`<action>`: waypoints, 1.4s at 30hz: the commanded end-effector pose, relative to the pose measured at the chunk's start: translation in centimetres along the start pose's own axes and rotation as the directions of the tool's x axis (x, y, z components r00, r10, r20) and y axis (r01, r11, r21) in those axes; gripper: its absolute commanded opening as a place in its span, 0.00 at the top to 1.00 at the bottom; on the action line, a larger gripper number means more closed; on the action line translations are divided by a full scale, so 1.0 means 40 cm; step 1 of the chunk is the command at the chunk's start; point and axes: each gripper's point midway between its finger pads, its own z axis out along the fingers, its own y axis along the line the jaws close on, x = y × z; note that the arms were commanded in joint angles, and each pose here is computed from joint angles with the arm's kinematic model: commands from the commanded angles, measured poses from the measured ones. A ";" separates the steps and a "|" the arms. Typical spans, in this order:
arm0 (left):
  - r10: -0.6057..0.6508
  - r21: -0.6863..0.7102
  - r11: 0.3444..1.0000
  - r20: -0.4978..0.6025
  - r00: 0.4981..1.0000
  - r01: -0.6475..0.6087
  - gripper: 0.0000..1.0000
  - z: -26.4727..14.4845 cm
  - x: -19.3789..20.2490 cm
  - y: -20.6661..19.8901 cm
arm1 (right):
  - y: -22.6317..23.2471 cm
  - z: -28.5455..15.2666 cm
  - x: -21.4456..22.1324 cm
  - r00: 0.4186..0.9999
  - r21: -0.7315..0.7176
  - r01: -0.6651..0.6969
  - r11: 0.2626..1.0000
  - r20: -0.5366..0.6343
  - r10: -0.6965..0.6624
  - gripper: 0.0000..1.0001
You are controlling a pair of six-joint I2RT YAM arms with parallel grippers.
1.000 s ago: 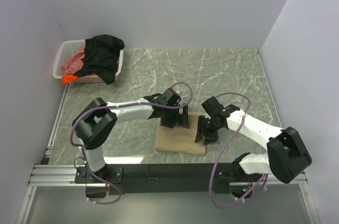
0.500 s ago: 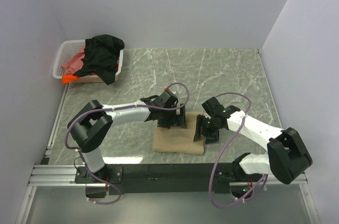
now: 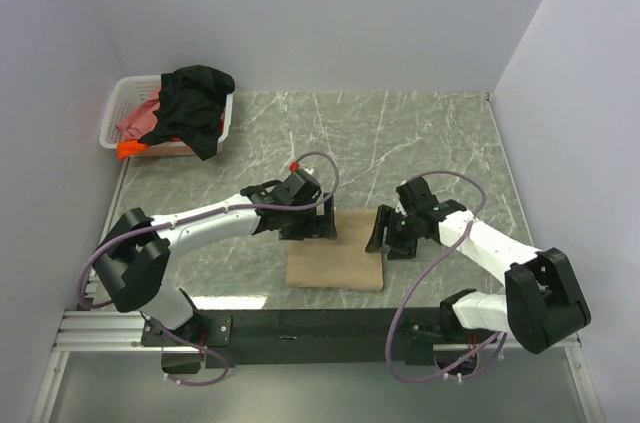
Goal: Fold and stack the t-shirts
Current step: Fold the tshirt, then neatly place the folded tshirt to the corner
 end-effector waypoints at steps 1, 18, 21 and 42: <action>-0.029 -0.087 0.996 -0.033 0.999 0.026 0.02 0.002 0.044 0.069 | 0.021 0.024 -0.026 0.999 -0.065 0.037 0.997 0.031 -0.035 0.29; -0.051 -0.141 0.990 -0.140 0.989 0.031 0.02 0.081 0.136 0.144 | 0.104 0.132 0.011 0.992 -0.071 0.115 0.991 -0.047 -0.119 0.31; -0.055 -0.135 0.990 -0.143 0.988 0.036 0.02 0.079 0.141 0.143 | 0.096 0.151 0.021 0.988 -0.021 0.138 0.990 -0.073 -0.139 0.41; -0.140 -0.085 0.986 0.051 0.989 0.144 0.01 -0.109 -0.020 0.126 | -0.071 0.014 -0.377 0.973 0.426 0.153 0.892 0.093 -0.211 1.00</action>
